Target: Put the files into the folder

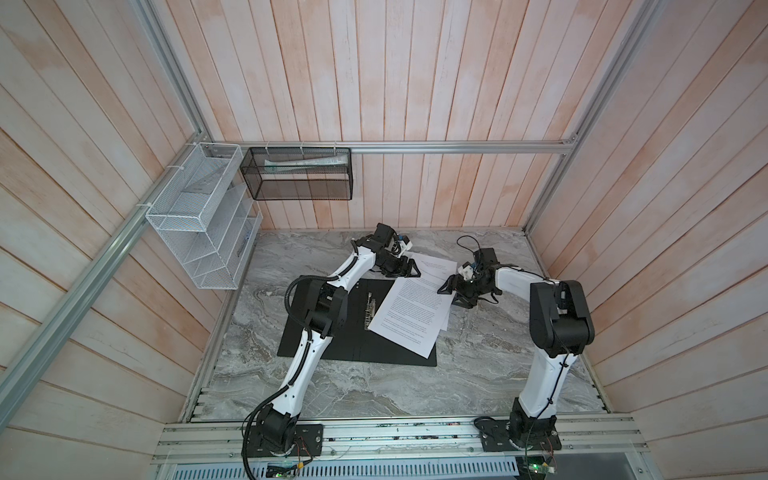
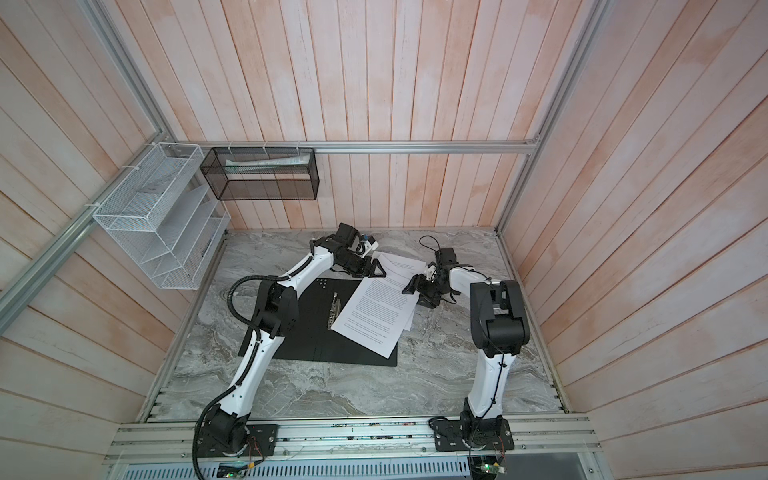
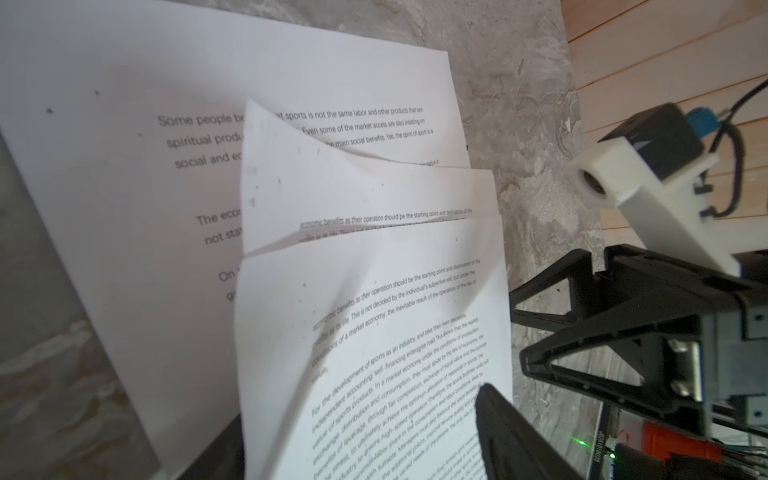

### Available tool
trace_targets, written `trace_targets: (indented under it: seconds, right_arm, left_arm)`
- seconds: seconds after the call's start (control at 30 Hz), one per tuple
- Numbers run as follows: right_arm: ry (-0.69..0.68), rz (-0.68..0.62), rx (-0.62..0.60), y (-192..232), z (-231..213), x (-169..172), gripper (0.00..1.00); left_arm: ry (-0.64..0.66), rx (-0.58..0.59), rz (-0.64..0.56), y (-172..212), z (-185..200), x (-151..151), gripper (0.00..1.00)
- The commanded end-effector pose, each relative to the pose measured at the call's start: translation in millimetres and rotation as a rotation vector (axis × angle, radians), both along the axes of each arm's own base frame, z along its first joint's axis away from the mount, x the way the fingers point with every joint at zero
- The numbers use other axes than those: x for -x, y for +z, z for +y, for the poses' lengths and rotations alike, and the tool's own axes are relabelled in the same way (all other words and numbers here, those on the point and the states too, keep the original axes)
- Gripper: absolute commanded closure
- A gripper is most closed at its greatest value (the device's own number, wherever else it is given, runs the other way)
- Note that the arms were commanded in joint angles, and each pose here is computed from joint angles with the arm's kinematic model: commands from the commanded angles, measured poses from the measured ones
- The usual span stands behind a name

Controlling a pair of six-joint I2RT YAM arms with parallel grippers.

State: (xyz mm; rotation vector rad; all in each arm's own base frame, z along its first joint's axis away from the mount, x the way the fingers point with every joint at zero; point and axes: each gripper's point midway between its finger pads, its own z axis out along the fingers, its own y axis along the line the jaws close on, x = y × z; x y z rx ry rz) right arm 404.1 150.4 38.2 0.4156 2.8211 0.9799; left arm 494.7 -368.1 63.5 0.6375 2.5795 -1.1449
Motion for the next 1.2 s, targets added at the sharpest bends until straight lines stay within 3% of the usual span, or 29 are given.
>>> trace_targets:
  seconds: [0.0,0.33,0.6,0.8,0.93,1.17]
  right_arm:
    - [0.009,0.079,0.008,-14.4,2.6,20.5,0.31]
    - [0.093,0.065,-0.018,-2.8,21.7,34.1,0.33]
    - [0.134,0.055,-0.017,2.7,34.4,43.1,0.37]
    - [0.074,-0.005,0.138,17.4,6.8,25.6,0.35]
    - [0.005,-0.074,0.197,37.8,-12.9,-0.2,0.34]
    - [-0.033,-0.149,0.201,54.1,-27.5,-46.0,0.35]
  left_arm:
    - [0.051,0.052,0.016,43.5,6.7,-0.6,0.26]
    - [0.084,0.051,0.123,61.0,28.9,31.7,0.34]
    - [0.09,0.022,0.127,62.4,41.4,50.6,0.38]
    - [0.111,-0.054,0.034,68.9,56.0,44.3,0.15]
    - [0.113,-0.058,-0.017,87.0,63.9,42.8,0.14]
    - [0.06,-0.173,-0.15,111.4,87.9,57.8,0.14]
